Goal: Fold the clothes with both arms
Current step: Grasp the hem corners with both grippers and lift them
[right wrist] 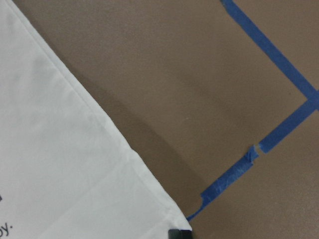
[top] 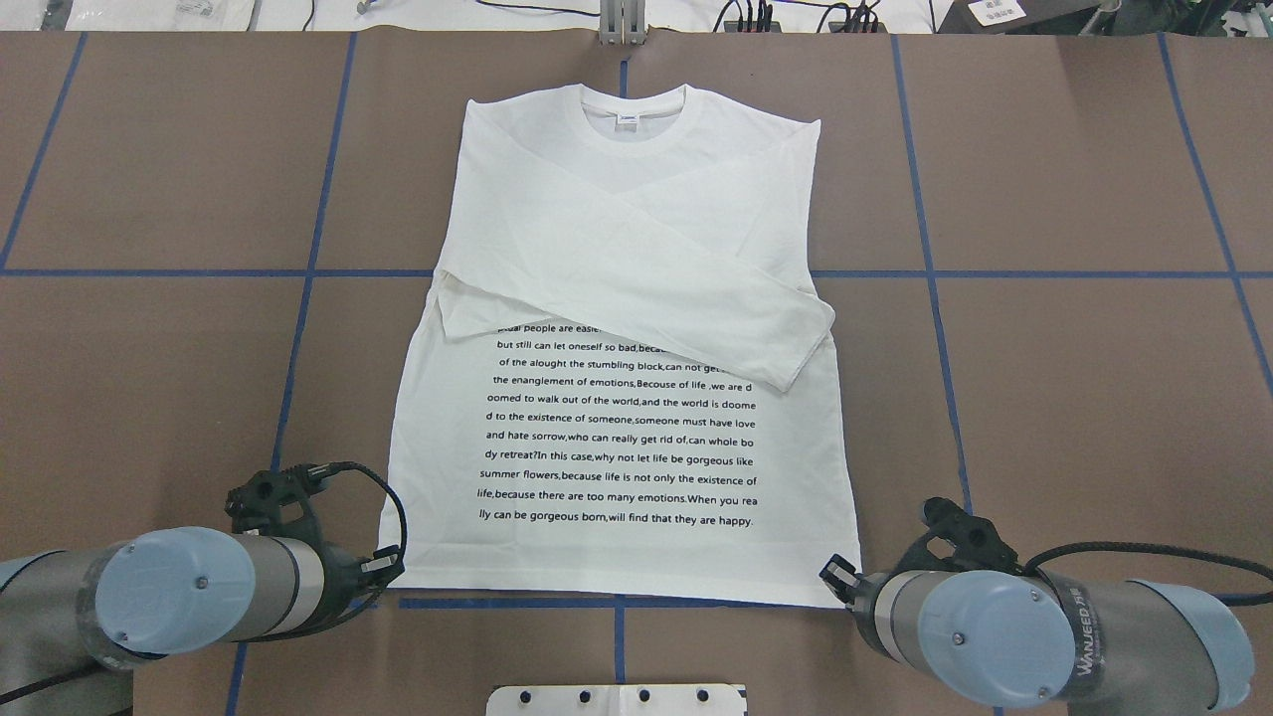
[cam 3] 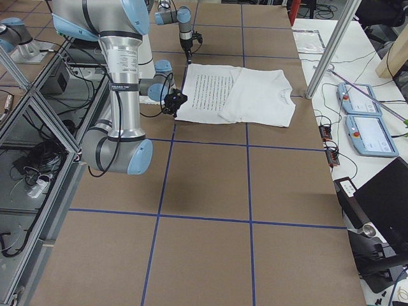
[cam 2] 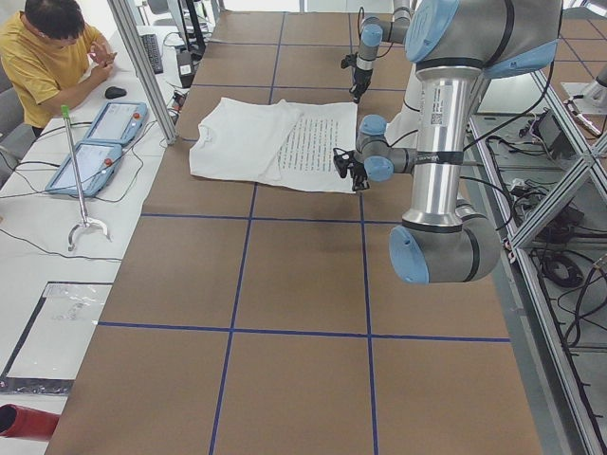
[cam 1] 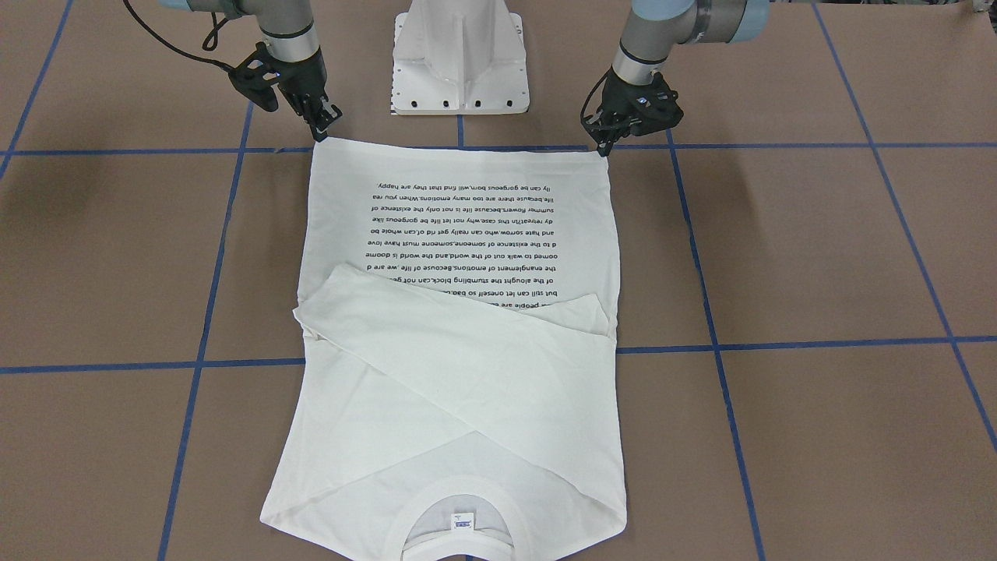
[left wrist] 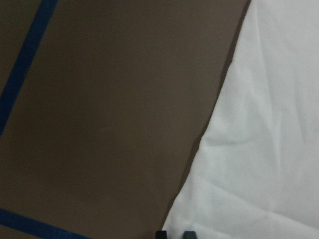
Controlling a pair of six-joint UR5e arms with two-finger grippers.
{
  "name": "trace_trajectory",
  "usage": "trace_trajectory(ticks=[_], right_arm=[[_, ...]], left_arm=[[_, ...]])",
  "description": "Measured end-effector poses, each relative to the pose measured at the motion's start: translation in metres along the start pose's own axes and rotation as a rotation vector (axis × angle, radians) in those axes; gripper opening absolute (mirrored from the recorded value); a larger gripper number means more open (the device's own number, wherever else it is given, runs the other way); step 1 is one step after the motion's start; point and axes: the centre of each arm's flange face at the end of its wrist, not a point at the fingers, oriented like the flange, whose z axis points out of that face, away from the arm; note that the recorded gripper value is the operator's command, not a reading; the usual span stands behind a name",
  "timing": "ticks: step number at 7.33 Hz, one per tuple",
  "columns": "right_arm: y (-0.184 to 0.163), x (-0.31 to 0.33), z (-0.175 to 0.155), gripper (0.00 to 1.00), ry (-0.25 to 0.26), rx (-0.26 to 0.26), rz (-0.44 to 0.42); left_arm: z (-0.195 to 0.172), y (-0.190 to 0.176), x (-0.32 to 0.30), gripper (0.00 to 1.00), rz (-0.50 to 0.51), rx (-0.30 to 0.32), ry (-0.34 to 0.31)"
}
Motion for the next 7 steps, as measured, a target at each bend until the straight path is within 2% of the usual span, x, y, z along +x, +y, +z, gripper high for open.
trace_trajectory(ticks=[3,5,7], right_arm=[[0.017,0.009,-0.017,0.0,-0.008,-0.041,-0.028],[0.031,0.034,-0.03,0.0,0.009,-0.075,-0.073],[0.031,0.05,-0.042,0.0,0.019,-0.087,-0.093]], left_arm=[[-0.031,0.01,0.011,0.0,0.003,-0.038,0.056],[-0.057,0.039,0.018,0.0,-0.007,-0.117,0.095],[-0.079,0.061,0.023,0.0,-0.027,-0.174,0.127]])
